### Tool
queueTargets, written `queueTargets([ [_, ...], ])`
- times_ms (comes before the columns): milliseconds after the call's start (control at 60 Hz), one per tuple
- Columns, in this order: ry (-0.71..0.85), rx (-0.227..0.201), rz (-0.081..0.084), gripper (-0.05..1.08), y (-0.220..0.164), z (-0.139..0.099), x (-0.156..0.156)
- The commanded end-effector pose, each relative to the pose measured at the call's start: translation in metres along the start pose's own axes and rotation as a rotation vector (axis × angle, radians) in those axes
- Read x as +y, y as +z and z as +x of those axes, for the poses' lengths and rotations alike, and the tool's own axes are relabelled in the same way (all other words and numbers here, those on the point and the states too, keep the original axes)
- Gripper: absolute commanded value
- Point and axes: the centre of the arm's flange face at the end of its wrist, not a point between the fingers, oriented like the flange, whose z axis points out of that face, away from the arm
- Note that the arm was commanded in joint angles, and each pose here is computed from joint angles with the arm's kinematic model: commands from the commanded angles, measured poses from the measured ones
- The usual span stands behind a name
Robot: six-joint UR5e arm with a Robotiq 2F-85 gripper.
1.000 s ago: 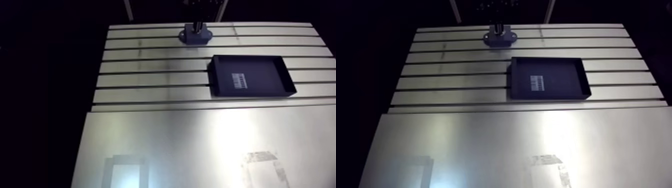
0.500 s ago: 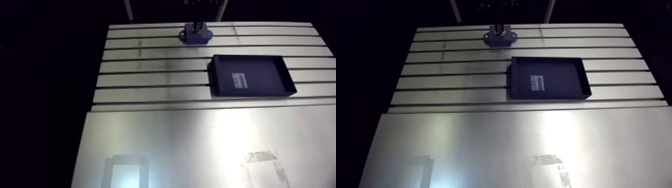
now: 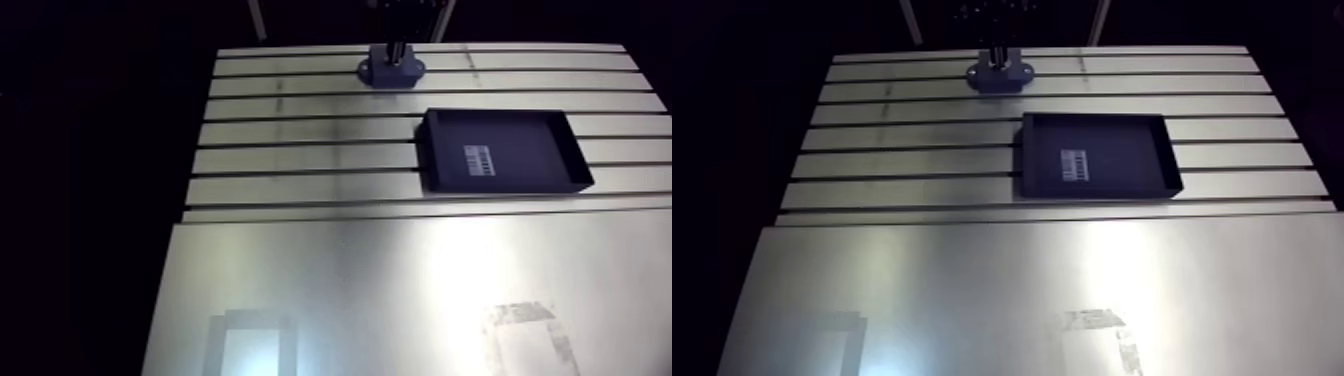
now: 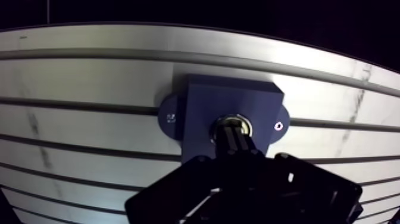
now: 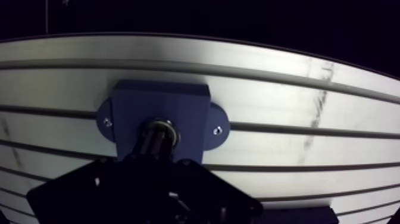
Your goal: Pick up the bearing and press it into the housing until flush.
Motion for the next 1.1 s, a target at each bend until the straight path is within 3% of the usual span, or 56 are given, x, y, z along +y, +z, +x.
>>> queueTargets([
  [17, -0.002, 0.001, 0.000, 1.08, -0.001, 0.000, -0.001],
  [900, 0.001, 0.028, -0.005, 1.08, -0.026, -0.006, -0.001],
  [1100, 0.003, 0.031, -0.005, 0.97, -0.045, -0.013, 0.000],
])
